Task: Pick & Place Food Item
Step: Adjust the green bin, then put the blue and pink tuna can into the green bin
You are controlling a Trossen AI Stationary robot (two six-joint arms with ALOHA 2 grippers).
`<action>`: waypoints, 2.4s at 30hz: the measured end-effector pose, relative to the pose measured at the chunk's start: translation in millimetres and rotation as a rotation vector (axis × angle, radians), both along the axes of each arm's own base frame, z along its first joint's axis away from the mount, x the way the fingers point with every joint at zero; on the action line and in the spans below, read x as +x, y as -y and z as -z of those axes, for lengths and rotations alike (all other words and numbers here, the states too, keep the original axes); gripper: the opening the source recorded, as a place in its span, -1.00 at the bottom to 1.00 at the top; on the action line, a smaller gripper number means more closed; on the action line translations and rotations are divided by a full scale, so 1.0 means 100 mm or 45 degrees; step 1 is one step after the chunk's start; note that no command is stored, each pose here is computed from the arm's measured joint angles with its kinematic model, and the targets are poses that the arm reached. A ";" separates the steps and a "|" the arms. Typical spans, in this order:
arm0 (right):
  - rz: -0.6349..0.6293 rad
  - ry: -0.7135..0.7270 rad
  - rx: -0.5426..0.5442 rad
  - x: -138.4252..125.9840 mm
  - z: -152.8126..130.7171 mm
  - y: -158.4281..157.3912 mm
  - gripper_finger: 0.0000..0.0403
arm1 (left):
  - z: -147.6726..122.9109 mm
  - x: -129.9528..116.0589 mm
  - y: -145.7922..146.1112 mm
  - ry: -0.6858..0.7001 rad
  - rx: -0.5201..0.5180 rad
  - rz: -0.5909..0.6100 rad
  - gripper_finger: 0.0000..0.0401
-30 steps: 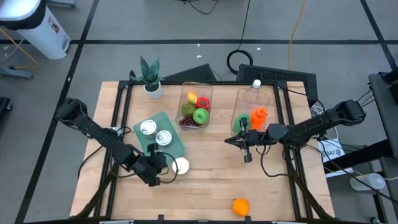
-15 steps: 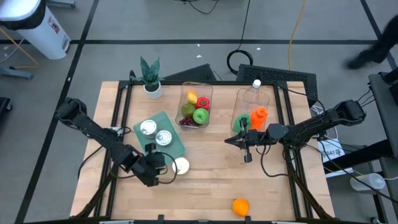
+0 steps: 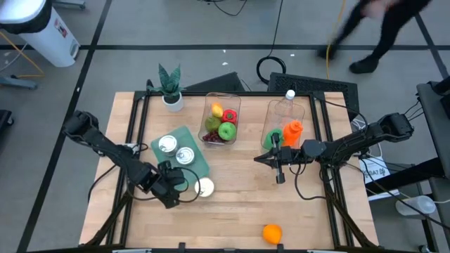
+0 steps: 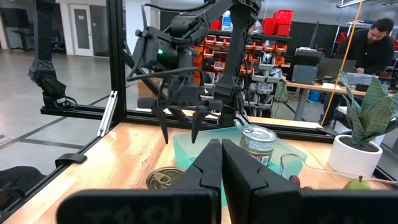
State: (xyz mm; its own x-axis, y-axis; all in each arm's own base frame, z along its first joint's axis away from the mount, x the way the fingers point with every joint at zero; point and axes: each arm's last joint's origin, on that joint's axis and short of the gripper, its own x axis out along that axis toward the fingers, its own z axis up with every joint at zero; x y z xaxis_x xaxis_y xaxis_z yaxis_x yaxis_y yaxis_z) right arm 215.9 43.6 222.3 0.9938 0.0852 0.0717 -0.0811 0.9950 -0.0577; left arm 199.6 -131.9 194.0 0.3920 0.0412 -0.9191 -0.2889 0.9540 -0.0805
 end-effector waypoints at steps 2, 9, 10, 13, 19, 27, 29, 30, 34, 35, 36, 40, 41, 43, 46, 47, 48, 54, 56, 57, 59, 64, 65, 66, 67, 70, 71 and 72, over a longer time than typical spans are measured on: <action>0.000 0.000 0.003 0.00 0.00 0.00 -0.99 | 0.03 0.00 0.00 -0.020 0.009 -0.004 0.45; 0.000 0.000 0.003 0.00 0.00 0.00 -0.99 | 0.15 0.02 -0.04 -0.135 0.092 0.004 0.31; 0.000 0.000 0.003 0.00 0.00 0.00 -0.99 | 0.16 0.03 -0.05 -0.141 0.096 0.006 0.27; 0.000 0.000 0.003 0.00 0.00 0.00 -0.99 | 0.17 0.06 -0.08 -0.166 0.072 0.016 0.15; 0.000 0.000 0.003 0.00 0.00 0.00 -0.99 | 0.19 0.02 -0.08 -0.287 -0.018 0.063 -0.30; 0.000 -0.001 0.003 0.00 0.00 0.00 -0.99 | 0.20 -0.12 -0.06 -0.437 -0.009 0.013 -0.70; 0.000 -0.001 0.003 0.00 0.00 0.00 -0.99 | 0.20 -0.16 -0.05 -0.474 -0.002 0.019 -0.68; 0.000 -0.001 0.003 0.00 0.00 0.00 -0.99 | 0.20 -0.18 -0.04 -0.485 0.003 0.022 -0.68; 0.000 -0.001 0.003 0.00 0.00 0.00 -0.99 | 0.20 -0.25 0.02 -0.518 -0.002 0.046 -0.68; 0.000 0.000 0.003 0.00 0.00 0.00 -0.99 | 0.20 -0.27 0.04 -0.531 -0.007 0.052 -0.68; 0.000 -0.001 0.003 0.00 0.00 0.00 -0.99 | 0.20 -0.29 0.06 -0.540 -0.012 0.058 -0.68; 0.000 -0.001 0.003 0.00 0.00 0.00 -0.99 | 0.20 -0.33 0.12 -0.542 -0.020 0.079 -0.68; 0.000 -0.001 0.003 0.00 0.00 0.00 -0.99 | 0.20 -0.34 0.13 -0.540 -0.020 0.082 -0.68; 0.000 -0.001 0.003 0.00 0.00 0.00 -0.99 | 0.20 -0.36 0.15 -0.536 -0.017 0.083 -0.67; 0.000 -0.001 0.003 0.00 0.00 0.00 -0.99 | 0.18 -0.39 0.19 -0.520 -0.037 0.085 -0.63; 0.000 -0.001 0.003 0.00 0.00 0.00 -0.99 | 0.17 -0.39 0.20 -0.507 -0.049 0.091 -0.59; 0.000 -0.001 0.003 0.00 0.00 0.00 -0.99 | 0.17 -0.39 0.22 -0.494 -0.065 0.102 -0.55; 0.000 -0.001 0.003 0.00 0.00 0.00 -0.99 | 0.13 -0.41 0.25 -0.474 -0.129 0.092 -0.20; 0.000 -0.001 0.003 0.00 0.00 0.00 -0.99 | 0.13 -0.41 0.25 -0.475 -0.128 0.100 -0.08; 0.000 -0.001 0.003 0.00 0.00 0.00 -0.99 | 0.13 -0.41 0.25 -0.475 -0.127 0.106 -0.03; 0.000 -0.001 0.003 0.00 0.00 0.00 -0.99 | 0.13 -0.40 0.25 -0.474 -0.118 0.143 0.08; 0.000 -0.012 0.001 0.00 0.01 0.00 -0.99 | 0.04 -0.35 0.29 -0.403 -0.086 0.251 0.24; 0.000 -0.013 0.001 0.00 0.01 0.00 -0.99 | -0.01 -0.32 0.31 -0.379 -0.085 0.272 0.26; 0.000 -0.014 0.001 0.00 0.01 0.00 -0.99 | -0.06 -0.30 0.33 -0.355 -0.082 0.290 0.27; 0.000 -0.014 0.001 0.00 0.01 0.00 -0.99 | -0.11 -0.28 0.35 -0.328 -0.078 0.311 0.27; 0.000 -0.014 0.001 0.00 0.01 0.00 -0.99 | -0.31 -0.19 0.41 -0.208 -0.055 0.364 0.26; 0.000 -0.014 0.001 0.00 0.01 0.00 -0.99 | -0.38 -0.16 0.42 -0.158 -0.028 0.372 0.25; 0.000 -0.013 0.001 0.00 0.01 0.00 -0.99 | -0.45 -0.13 0.44 -0.098 0.007 0.377 0.24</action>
